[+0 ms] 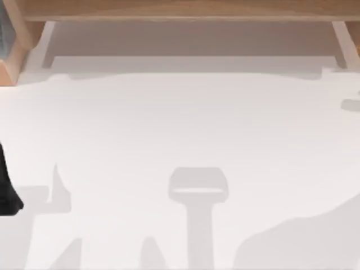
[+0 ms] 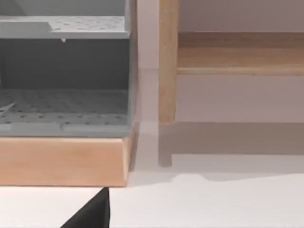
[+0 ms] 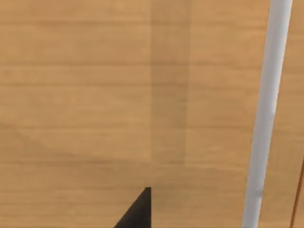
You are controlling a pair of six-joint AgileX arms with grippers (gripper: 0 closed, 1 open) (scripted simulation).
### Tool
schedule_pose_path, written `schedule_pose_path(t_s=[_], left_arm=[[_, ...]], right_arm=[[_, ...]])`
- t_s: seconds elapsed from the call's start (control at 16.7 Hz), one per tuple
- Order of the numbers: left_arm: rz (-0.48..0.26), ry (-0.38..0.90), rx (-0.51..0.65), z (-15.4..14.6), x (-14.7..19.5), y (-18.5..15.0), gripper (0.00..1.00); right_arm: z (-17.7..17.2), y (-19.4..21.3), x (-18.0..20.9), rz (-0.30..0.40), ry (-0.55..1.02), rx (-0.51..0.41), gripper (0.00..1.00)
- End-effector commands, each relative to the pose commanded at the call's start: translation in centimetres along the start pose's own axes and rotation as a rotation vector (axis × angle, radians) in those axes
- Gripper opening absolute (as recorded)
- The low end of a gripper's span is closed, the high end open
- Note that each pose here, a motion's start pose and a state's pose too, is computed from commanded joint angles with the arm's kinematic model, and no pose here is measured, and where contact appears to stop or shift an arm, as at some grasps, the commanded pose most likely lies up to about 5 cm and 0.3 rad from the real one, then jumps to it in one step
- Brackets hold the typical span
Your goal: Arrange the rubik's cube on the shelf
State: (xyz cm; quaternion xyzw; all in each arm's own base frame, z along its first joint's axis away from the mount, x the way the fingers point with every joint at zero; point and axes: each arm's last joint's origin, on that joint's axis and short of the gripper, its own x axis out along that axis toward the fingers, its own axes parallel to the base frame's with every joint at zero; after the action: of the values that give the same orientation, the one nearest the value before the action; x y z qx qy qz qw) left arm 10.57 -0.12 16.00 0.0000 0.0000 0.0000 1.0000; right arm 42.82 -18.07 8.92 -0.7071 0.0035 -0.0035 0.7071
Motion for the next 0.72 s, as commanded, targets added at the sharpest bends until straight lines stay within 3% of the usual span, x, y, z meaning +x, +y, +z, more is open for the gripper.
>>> schedule_pose_path(t_s=[0.42,0.72], left_arm=[[0.000,0.000,0.000,0.00,0.00,0.00,1.00],[0.000,0.000,0.000,0.00,0.00,0.00,1.00]], right_arm=[[0.00,0.00,0.00,0.000,0.000,0.000,0.02],[0.00,0.00,0.00,0.000,0.000,0.000,0.00]])
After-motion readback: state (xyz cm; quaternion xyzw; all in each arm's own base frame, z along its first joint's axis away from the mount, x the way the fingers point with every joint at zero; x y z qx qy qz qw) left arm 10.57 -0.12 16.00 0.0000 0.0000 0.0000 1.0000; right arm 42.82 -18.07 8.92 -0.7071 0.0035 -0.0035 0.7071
